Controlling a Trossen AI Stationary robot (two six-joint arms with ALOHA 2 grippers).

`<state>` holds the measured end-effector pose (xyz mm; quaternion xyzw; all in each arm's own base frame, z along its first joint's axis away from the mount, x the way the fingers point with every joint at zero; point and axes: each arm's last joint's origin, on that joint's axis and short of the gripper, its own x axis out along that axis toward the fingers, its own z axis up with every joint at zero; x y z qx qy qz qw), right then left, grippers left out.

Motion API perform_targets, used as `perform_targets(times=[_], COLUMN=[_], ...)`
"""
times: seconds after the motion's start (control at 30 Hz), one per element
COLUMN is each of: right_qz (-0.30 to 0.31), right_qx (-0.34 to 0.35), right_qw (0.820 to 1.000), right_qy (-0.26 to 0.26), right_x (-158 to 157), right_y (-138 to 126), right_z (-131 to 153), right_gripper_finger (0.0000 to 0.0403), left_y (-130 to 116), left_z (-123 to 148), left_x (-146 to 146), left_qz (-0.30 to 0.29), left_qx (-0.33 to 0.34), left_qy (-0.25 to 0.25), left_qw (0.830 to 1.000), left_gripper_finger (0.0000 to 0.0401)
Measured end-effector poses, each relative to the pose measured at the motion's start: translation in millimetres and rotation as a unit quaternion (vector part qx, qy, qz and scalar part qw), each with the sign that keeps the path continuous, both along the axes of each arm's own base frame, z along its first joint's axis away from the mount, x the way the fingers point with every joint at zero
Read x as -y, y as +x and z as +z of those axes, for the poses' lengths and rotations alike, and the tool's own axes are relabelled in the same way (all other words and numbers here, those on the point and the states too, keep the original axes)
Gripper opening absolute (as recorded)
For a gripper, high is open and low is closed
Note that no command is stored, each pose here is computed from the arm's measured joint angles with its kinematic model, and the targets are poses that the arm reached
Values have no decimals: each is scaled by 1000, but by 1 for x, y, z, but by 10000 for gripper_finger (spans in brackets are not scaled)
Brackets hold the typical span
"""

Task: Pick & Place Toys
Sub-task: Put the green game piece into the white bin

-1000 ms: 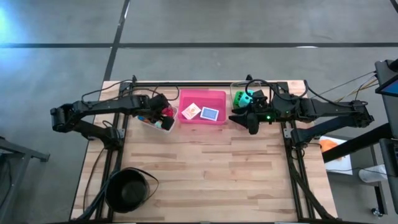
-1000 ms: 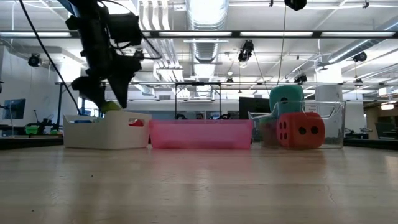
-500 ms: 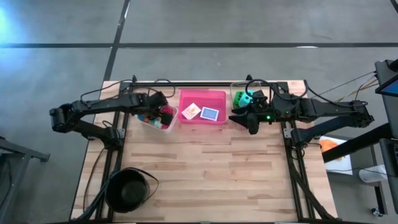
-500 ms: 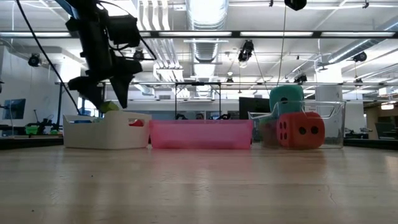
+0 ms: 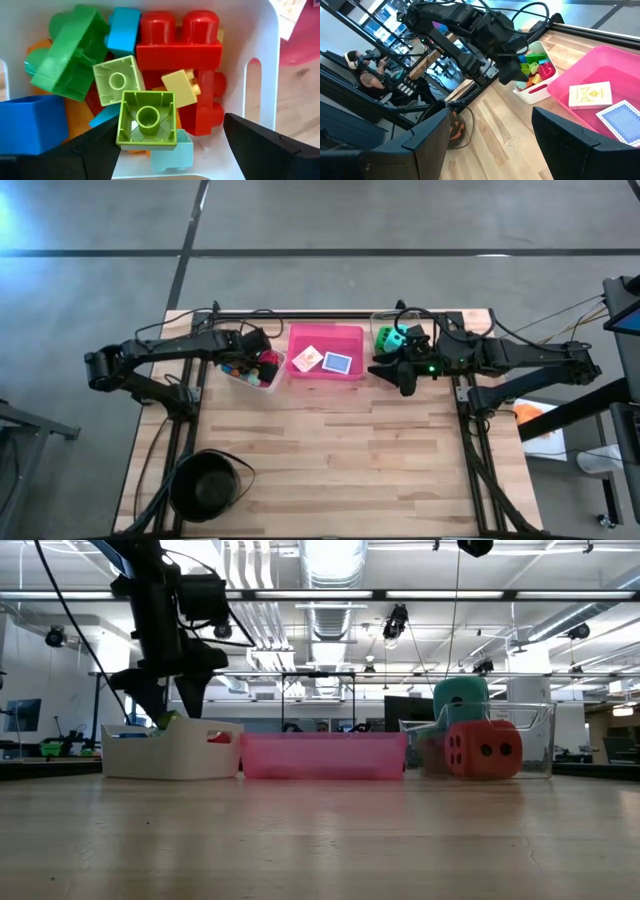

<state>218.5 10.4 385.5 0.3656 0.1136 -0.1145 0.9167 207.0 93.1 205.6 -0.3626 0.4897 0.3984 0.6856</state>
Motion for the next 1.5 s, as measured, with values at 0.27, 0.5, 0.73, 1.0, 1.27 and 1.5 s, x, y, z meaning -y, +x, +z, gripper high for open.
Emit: perform_targets(times=[0.27, 0.5, 0.73, 1.0, 1.27, 1.5], right_qz=[0, -1, -1, -2, -2, -2], right_qx=[-1, -2, -2, -8, -8, -8], right_qw=[1000, 1000, 1000, 1000, 1000, 1000], right_qy=[0, 0, -1, 1, 1, 1], right_x=[0, 0, 0, 0, 0, 0], right_y=[0, 0, 0, 0, 0, -1], right_z=[0, 0, 0, -1, -2, -2], right_gripper_finger=[271, 271, 271, 271, 271, 271], left_y=[-11, -12, -9, -1, -3, -5], left_z=[-1, -2, -8, -27, -28, -21], left_x=[0, -1, -3, -7, -6, -5], left_qz=[15, 19, 12, -1, -7, -15], left_qx=[-65, -85, -101, -140, -169, -163], left_qy=[22, 48, 52, 36, 33, 50], left_qw=[998, 995, 993, 989, 985, 985], left_gripper_finger=[340, 340, 340, 340, 339, 339])
